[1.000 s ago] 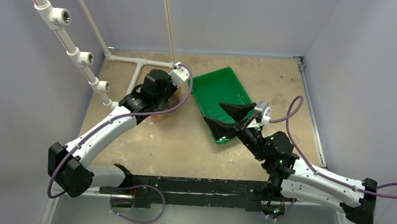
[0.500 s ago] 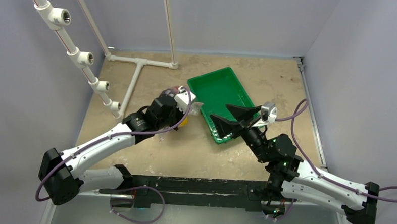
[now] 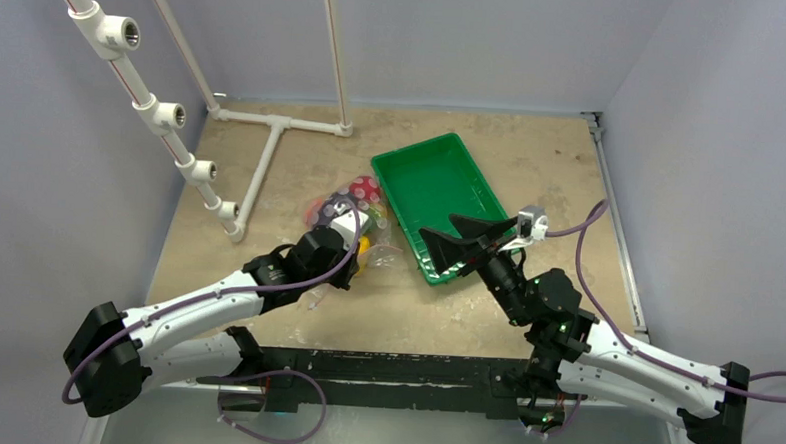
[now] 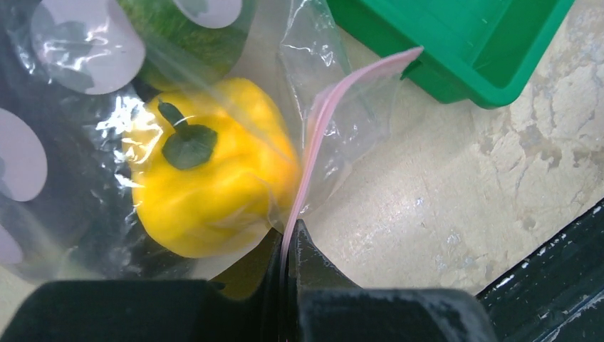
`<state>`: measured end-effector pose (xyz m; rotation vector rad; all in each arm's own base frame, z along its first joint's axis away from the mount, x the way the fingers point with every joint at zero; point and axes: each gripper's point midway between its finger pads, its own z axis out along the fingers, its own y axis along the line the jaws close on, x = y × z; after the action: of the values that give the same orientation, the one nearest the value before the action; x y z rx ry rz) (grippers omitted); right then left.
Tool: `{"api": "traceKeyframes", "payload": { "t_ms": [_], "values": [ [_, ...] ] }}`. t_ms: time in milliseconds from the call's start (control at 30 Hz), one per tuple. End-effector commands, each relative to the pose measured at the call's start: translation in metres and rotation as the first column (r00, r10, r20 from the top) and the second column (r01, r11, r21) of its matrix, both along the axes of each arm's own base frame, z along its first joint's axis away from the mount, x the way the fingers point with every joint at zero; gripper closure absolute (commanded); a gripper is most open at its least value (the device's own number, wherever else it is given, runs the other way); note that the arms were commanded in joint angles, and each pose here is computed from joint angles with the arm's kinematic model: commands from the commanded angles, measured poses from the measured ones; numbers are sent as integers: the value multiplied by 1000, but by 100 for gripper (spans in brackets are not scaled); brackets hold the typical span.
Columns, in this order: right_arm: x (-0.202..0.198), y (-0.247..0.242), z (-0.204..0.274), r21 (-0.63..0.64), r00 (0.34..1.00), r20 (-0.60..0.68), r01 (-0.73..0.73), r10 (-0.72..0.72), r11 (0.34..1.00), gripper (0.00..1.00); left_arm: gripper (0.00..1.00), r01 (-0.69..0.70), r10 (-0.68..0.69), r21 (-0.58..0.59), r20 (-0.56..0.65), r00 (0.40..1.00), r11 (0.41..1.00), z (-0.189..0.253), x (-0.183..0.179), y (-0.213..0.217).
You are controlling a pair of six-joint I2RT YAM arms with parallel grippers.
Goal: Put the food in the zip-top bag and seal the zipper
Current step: Place the zipper food storage bag at the center of the board, then reset both arms
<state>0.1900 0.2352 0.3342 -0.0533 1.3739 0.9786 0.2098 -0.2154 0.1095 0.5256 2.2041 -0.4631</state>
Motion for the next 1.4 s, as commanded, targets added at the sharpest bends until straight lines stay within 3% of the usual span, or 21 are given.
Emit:
{"api": "traceKeyframes", "payload": {
  "t_ms": [0, 100, 400, 567, 833, 1067, 1200, 1367],
  "values": [
    [-3, 15, -4, 18, 998, -15, -54, 54, 998, 14, 100, -96, 97, -40, 17, 995, 995, 0, 14, -4],
    [1, 25, -14, -17, 997, -47, -60, 60, 998, 14, 99, -98, 100, -44, 42, 994, 994, 3, 19, -5],
    [11, 27, -34, -18, 992, -130, -10, 7, 1000, 11, 70, -10, 9, -50, -14, 1000, 999, 2, 9, -21],
    [21, 24, -40, -20, 985, -167, 50, -52, 999, 10, 60, 35, -35, -92, 1, 999, 995, 33, 4, -26],
    [29, 26, -36, -56, 980, -175, 86, -94, 995, 7, 32, 71, -67, -145, 33, 997, 987, 83, -2, -29],
    [38, 27, -20, -138, 980, -147, 112, -132, 984, 1, 12, -39, 46, -85, 82, 996, 996, 113, 17, -13],
    [56, 28, -16, -222, 974, -152, 131, -167, 966, 1, 5, -95, 100, -38, 137, 986, 995, 131, 29, -1],
    [94, 4, 3, -221, 975, -135, 144, -176, 965, 1, 1, -131, 130, -10, 177, 976, 991, 144, 40, 8]
  ]
}}
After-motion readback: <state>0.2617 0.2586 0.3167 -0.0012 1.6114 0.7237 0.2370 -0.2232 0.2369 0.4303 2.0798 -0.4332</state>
